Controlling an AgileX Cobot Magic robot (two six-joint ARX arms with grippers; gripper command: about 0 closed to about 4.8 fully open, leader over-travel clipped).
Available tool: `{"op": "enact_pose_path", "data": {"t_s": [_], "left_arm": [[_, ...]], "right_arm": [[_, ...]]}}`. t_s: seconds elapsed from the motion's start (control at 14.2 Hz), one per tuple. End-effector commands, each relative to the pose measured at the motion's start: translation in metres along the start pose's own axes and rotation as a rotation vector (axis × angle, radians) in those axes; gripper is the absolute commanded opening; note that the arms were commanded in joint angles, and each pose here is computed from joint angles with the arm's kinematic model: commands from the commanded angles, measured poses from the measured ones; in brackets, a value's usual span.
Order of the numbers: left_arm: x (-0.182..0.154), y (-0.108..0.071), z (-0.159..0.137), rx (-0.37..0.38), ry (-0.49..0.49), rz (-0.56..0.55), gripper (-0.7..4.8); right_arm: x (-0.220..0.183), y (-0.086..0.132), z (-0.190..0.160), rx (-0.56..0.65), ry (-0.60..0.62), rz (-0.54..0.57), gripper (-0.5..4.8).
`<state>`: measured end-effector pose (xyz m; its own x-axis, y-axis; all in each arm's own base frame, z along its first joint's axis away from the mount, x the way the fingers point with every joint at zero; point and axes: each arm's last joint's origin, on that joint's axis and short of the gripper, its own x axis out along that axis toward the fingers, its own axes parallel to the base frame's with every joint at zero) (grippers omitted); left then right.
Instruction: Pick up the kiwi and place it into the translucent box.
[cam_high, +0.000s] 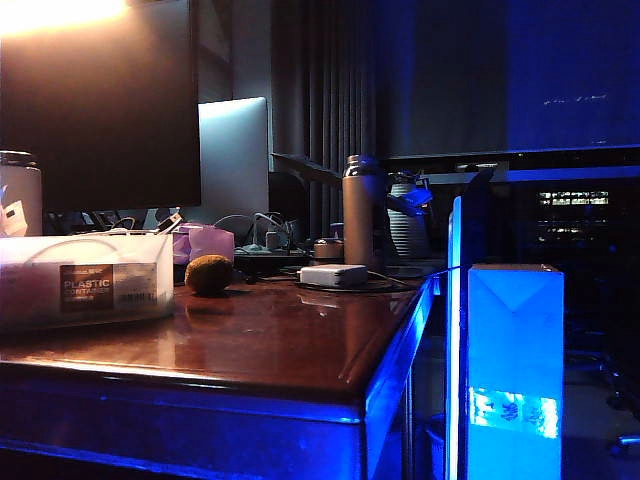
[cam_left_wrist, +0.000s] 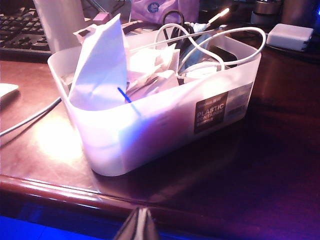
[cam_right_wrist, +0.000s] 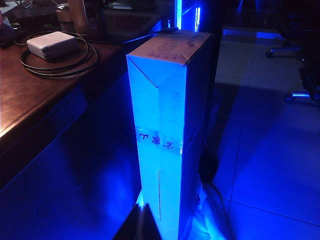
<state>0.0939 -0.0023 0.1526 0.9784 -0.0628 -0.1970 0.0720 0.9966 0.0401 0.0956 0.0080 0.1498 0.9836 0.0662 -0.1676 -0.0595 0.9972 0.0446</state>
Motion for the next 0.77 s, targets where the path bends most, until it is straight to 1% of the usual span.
{"op": "enact_pose_path", "data": {"t_s": [0.07,0.21,0.28,0.35,0.42,0.49,0.56,0.63,0.77], "left_arm": [[0.0,0.0,-0.002,-0.005,0.017,0.002,-0.03],[0.0,0.0,-0.002,-0.005,0.017,0.002,-0.03],[0.0,0.0,-0.002,-0.022,0.017,0.002,-0.03],[0.0,0.0,-0.002,-0.11,0.008,0.015,-0.03],[-0.001,0.001,0.003,-0.235,-0.024,0.031,-0.03],[-0.003,0.001,0.011,-0.306,-0.066,0.03,-0.03],[-0.007,0.002,0.022,-0.348,-0.113,0.031,-0.03],[-0.014,0.003,0.037,-0.369,-0.16,0.04,-0.03],[-0.033,0.006,0.076,-0.381,-0.28,0.106,-0.03]], "right_arm": [[0.0,0.0,-0.001,0.004,-0.001,0.007,-0.01],[0.0,0.0,-0.001,0.004,-0.001,0.007,-0.01],[0.0,0.0,-0.001,0.013,-0.002,0.007,-0.01],[0.0,0.0,0.0,0.1,-0.006,-0.009,-0.01],[0.0,-0.001,0.0,0.183,-0.011,-0.037,-0.01],[0.0,-0.002,0.001,0.252,-0.027,-0.059,-0.01],[-0.001,-0.002,0.006,0.298,-0.053,-0.057,-0.01],[-0.003,-0.001,0.014,0.304,-0.092,-0.049,-0.01],[-0.013,-0.001,0.041,0.312,-0.227,-0.047,-0.01]]}}
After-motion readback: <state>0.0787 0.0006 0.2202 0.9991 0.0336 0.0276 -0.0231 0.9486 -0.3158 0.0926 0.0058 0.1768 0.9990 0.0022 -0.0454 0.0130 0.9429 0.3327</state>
